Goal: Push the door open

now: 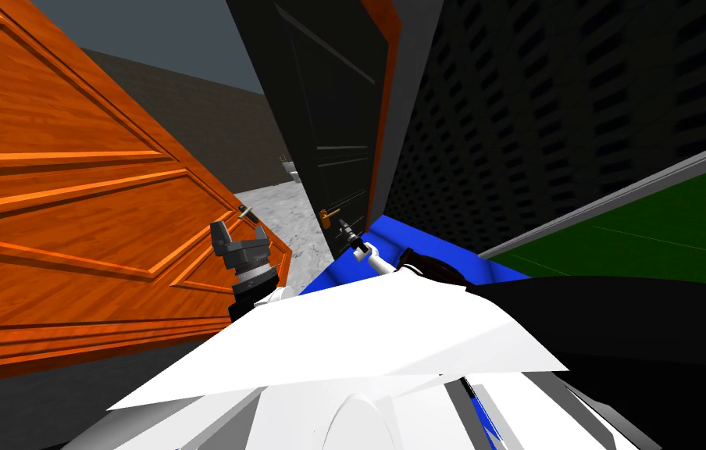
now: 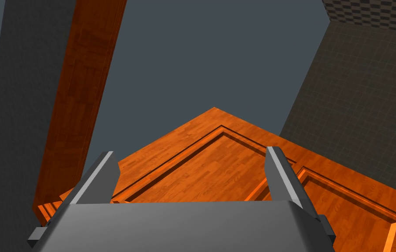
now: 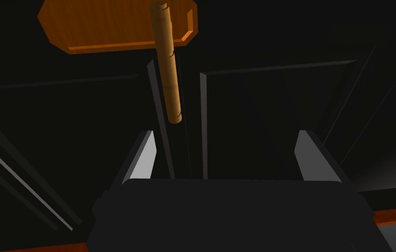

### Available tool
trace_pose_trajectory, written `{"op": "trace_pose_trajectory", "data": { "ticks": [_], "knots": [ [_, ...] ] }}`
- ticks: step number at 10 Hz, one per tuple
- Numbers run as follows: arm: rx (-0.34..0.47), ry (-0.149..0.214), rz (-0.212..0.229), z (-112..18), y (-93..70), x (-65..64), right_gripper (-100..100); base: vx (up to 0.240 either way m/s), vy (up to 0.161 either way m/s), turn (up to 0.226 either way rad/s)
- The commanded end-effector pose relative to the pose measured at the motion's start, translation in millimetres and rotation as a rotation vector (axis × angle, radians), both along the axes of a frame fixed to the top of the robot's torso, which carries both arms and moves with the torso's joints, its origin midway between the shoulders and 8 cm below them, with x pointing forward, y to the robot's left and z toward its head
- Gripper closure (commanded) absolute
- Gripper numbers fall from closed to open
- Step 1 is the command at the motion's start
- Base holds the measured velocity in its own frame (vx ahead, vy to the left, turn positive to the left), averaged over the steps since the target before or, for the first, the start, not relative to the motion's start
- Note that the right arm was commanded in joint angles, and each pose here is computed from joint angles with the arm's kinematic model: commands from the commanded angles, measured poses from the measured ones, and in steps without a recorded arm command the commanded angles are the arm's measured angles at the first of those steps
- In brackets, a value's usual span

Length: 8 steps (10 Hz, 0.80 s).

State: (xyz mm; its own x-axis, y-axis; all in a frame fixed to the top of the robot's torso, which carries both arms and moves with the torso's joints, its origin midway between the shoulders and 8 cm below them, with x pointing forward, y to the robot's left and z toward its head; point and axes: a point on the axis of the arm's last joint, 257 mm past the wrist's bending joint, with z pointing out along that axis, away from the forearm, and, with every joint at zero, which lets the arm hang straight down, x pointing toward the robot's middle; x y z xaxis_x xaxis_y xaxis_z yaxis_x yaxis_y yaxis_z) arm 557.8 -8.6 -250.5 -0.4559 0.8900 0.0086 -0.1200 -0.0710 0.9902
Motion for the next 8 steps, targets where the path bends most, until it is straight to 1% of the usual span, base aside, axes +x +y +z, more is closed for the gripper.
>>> {"op": "trace_pose_trajectory", "data": {
  "ticks": [1,3,7,8],
  "knots": [
    [-0.001,0.001,0.0,0.0,0.7,0.3,-100,-0.007,0.0,0.022],
    [-0.001,0.001,0.0,0.0,0.7,0.3,-100,0.01,0.0,-0.031],
    [-0.001,0.001,0.0,0.0,0.7,0.3,-100,-0.003,0.0,0.01],
    [-0.03,0.025,0.009,-11.2,-0.2,0.5,-100,0.0,0.0,0.0]
  ]
}}
